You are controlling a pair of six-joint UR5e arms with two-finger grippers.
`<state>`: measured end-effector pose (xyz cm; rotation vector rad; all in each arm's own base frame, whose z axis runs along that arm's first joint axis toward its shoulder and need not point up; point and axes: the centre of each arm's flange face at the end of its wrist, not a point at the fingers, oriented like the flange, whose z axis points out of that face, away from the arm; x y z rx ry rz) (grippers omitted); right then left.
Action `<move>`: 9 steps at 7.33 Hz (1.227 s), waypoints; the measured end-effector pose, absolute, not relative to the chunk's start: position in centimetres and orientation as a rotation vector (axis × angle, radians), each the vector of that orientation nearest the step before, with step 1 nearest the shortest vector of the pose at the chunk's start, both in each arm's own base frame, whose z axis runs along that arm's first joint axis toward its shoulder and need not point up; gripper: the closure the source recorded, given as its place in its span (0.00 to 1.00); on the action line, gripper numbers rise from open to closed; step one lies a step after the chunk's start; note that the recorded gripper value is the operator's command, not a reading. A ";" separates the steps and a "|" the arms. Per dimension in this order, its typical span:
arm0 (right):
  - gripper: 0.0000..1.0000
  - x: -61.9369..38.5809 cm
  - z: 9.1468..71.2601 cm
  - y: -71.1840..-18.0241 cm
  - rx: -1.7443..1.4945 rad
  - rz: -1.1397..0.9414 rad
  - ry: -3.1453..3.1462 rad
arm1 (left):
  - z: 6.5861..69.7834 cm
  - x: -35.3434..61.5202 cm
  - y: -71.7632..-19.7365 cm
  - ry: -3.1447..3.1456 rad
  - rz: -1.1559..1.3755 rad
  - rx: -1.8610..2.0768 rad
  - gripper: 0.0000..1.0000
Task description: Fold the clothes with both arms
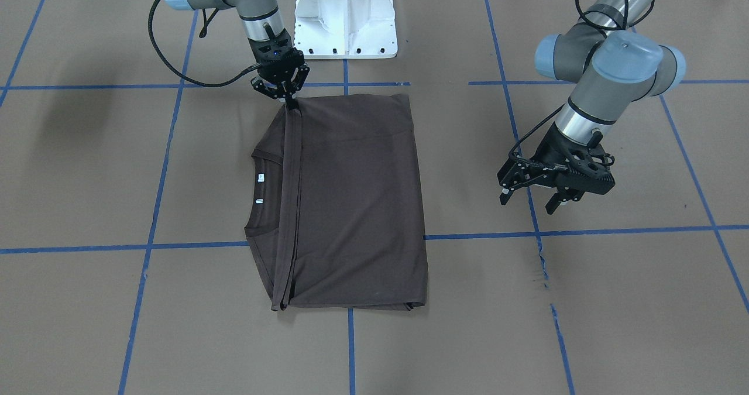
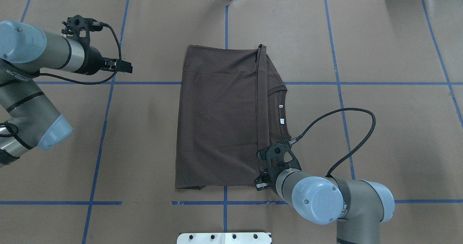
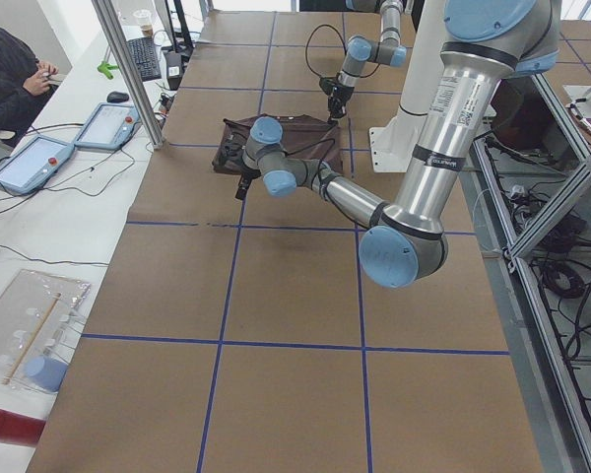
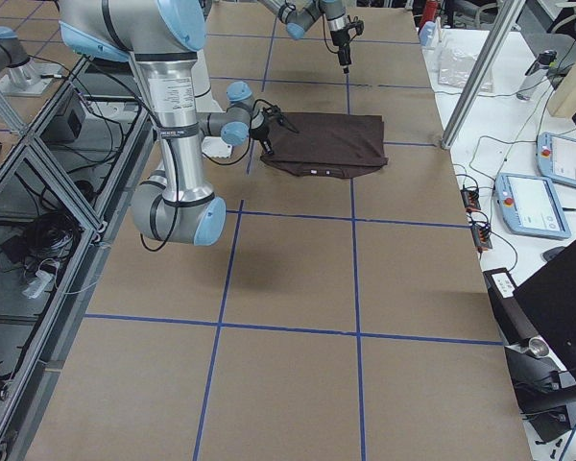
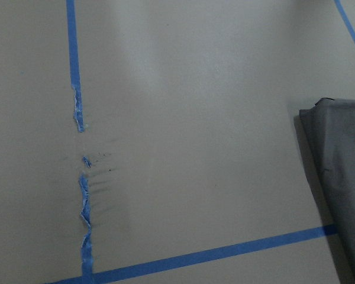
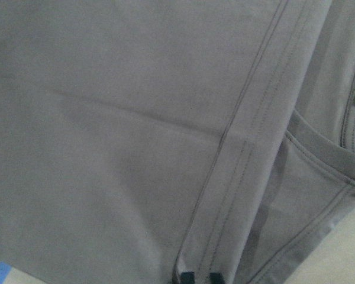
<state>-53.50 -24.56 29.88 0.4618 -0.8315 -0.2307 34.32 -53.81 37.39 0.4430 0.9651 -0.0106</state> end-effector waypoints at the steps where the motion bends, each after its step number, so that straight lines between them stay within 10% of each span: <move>1: 1.00 -52.9 30.1 -24.5 0.443 -0.187 -0.839 | 37.3 34.3 -53.8 0.966 -0.011 0.443 0.00; 5: 0.97 -51.0 33.0 -22.0 0.345 0.065 -0.849 | 37.3 34.8 -53.7 0.967 -0.005 0.440 0.00; 6: 0.01 -51.3 33.1 -21.2 0.338 0.100 -0.855 | 37.3 34.8 -53.7 0.967 -0.004 0.440 0.00; 9: 0.00 -51.6 32.4 -20.4 0.345 0.121 -0.884 | 36.9 34.9 -53.6 0.974 -0.003 0.440 0.00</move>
